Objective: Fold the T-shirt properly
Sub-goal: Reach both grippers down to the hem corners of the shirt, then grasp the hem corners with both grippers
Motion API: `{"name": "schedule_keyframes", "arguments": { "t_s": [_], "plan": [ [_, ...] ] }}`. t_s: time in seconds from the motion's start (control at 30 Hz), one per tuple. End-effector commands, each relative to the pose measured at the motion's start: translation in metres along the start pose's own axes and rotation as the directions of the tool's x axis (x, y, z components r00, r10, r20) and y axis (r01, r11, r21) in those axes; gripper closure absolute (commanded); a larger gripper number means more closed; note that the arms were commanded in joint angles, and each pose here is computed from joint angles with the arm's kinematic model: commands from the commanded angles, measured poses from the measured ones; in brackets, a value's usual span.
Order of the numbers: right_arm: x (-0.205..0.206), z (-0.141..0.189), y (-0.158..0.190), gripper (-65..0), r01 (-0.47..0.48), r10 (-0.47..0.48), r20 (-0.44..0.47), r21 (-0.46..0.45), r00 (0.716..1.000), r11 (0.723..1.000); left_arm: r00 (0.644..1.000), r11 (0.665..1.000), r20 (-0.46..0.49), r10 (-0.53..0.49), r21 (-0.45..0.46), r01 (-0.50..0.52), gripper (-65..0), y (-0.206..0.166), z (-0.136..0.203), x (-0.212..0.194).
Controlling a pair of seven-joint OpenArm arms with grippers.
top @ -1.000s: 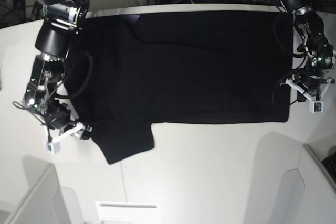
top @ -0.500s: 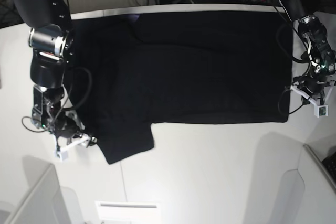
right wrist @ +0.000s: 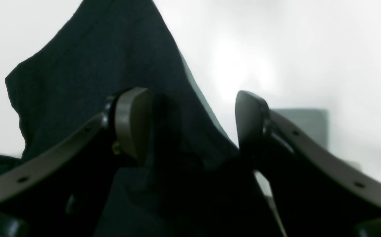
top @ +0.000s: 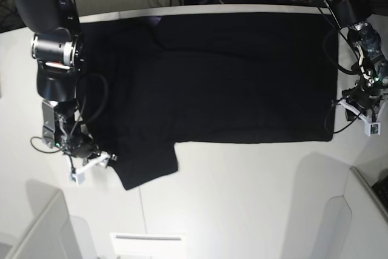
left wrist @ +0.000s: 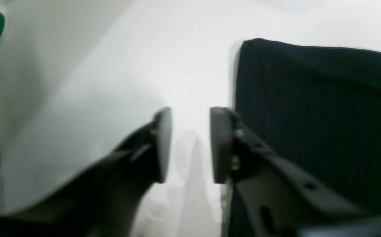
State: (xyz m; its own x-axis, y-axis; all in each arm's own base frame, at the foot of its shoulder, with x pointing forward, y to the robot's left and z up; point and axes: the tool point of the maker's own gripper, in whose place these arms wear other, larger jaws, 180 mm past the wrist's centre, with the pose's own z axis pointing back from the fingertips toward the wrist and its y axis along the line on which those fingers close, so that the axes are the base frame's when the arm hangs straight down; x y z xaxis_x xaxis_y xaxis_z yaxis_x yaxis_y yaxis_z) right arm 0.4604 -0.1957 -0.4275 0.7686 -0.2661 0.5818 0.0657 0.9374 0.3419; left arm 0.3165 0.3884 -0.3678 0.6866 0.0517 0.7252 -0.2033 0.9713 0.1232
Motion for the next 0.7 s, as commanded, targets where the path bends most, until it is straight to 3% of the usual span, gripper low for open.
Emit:
{"name": "schedule_keyframes", "arguments": {
  "t_s": [0.0, 0.13, 0.37, 0.5, 0.67],
  "plan": [
    [0.023, 0.005, 0.003, -36.9, -0.010, 0.010, 0.045, 0.005, 0.999, 1.000, 0.998, 1.000, 0.058, -0.005, 0.020, 0.004, -24.7, 0.010, 0.005, 0.022],
    [0.015, 0.004, 0.001, -33.2, -0.008, 0.007, 0.031, 0.003, 0.999, 1.000, 0.997, 1.000, 0.082, 0.007, 0.016, -0.008, -31.3, 0.008, 0.003, 0.034],
    [0.014, 0.003, 0.002, 0.0, -0.007, 0.007, 0.031, 0.005, 0.999, 1.000, 0.996, 0.999, 0.070, 0.049, 0.001, -0.049, -31.8, 0.007, -0.009, 0.039],
    [0.015, 0.003, 0.002, 0.0, -0.006, 0.006, 0.033, 0.005, 0.999, 1.000, 0.995, 0.997, 0.062, 0.080, -0.011, -0.080, -33.7, 0.006, -0.018, 0.043],
    [0.015, 0.003, 0.002, 0.0, -0.006, 0.006, 0.033, 0.005, 0.999, 1.000, 0.992, 0.993, 0.041, 0.119, -0.027, -0.118, -51.5, 0.003, -0.028, 0.042]
  ]
}}
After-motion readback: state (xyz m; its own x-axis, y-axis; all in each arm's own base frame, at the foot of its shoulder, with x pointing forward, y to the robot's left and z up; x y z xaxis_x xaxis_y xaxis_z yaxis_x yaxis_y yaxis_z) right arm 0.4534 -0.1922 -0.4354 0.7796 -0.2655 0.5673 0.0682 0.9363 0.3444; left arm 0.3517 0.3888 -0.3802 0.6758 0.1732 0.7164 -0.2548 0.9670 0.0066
